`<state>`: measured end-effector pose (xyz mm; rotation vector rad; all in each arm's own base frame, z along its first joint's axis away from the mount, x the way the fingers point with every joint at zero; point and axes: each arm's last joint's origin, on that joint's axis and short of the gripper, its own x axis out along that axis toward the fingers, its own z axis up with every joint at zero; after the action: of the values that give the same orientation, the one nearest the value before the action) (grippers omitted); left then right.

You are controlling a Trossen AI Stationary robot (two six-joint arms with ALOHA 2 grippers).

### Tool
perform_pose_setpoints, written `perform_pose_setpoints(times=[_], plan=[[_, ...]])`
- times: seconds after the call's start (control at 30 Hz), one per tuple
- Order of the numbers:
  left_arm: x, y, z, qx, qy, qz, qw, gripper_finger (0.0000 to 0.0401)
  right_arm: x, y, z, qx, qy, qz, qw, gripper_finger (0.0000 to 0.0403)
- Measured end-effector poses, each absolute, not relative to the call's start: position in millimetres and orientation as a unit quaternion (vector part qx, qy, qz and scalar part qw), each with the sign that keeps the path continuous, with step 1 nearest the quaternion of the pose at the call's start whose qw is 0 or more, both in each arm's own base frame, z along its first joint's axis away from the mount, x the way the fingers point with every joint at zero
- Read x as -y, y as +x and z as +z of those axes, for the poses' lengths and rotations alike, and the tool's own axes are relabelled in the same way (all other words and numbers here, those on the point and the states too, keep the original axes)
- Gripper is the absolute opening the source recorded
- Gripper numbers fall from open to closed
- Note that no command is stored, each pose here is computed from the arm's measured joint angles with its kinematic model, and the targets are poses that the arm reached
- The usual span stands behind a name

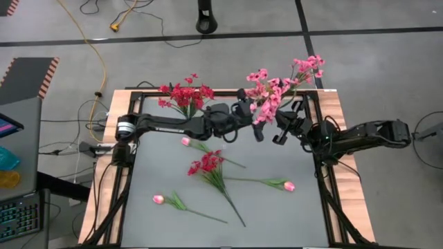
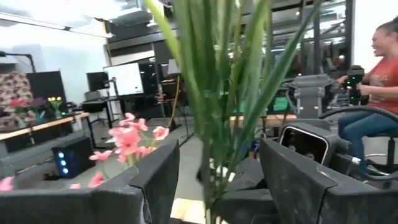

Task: Sort flowers into vase by color
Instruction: Put the pink flower into the top right transparent vase

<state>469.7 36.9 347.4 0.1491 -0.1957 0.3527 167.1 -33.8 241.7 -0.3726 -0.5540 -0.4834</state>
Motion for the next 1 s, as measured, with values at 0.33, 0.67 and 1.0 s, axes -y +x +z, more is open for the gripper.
perform_pose_setpoints(times=[0.33,0.67,1.0], plan=[[-36.7,477.0,344.7,0.100,0.072,0.175,0.977,0.0168,31.3,167.7,241.6,0.270,-0.178,-0.228,0.918,0.0022],[-37.2,477.2,344.9,0.101,0.078,0.160,0.979,0.0011,31.4,168.4,240.5,0.263,-0.176,-0.227,0.921,0.0034],[-39.4,477.4,342.5,0.086,0.080,0.157,0.981,0.0007,31.7,169.8,238.2,0.263,-0.123,-0.210,0.934,0.0051]])
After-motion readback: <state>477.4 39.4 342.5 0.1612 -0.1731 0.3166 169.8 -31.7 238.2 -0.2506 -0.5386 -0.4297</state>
